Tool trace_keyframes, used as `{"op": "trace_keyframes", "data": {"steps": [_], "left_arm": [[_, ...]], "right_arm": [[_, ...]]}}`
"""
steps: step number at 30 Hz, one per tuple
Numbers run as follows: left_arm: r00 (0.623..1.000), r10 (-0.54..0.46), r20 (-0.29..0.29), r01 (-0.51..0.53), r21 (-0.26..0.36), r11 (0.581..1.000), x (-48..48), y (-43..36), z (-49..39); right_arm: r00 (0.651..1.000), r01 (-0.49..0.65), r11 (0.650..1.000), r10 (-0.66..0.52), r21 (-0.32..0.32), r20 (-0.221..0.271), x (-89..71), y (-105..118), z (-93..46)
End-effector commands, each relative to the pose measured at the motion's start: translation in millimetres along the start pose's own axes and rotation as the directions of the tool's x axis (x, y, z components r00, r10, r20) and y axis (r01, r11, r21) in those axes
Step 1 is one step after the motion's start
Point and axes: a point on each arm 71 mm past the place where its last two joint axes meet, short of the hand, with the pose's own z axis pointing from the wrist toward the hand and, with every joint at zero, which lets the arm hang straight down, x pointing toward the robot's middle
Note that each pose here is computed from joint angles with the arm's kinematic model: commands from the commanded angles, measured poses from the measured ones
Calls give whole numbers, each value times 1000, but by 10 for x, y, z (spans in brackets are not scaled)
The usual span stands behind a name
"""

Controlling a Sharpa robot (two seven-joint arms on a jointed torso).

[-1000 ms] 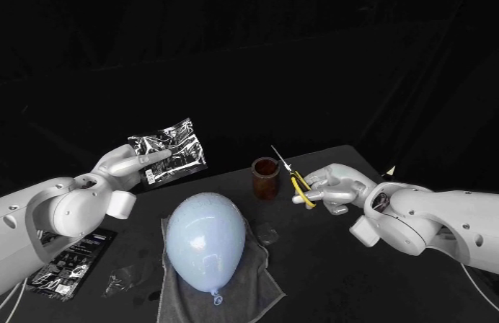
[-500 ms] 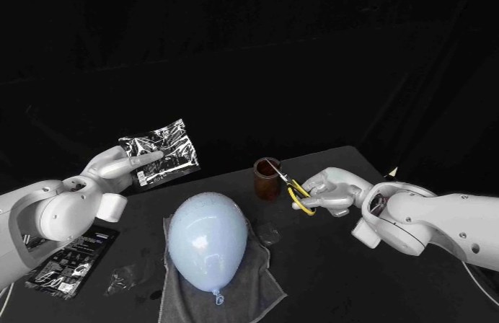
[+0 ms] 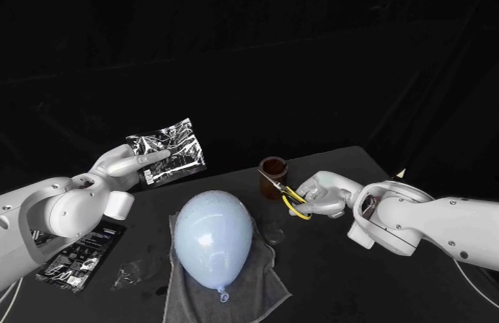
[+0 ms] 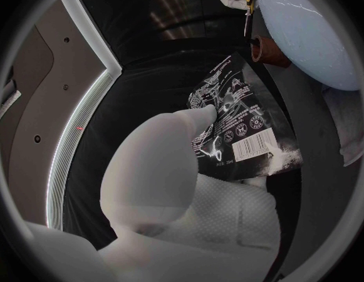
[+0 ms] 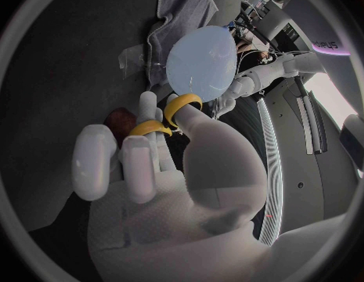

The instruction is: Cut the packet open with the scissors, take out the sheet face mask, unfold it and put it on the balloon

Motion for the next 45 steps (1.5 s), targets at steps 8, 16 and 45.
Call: {"op": "trace_keyframes", "data": {"steps": [8,16,45], "left_arm": [[1000,-8,23,9,-44,999,-46,133,-61],[999,-52,7,53,-124,991,-186,418,-287],[996,29,81,5,-388,922,-740,1268,-1184]], "right_arm": [[997,46,998,-43,-47,62,12,126,78],[993,-4,995,15,-96,119,-27,194,99],[982,-41,993,61,-114,177,-102,141,147]]}}
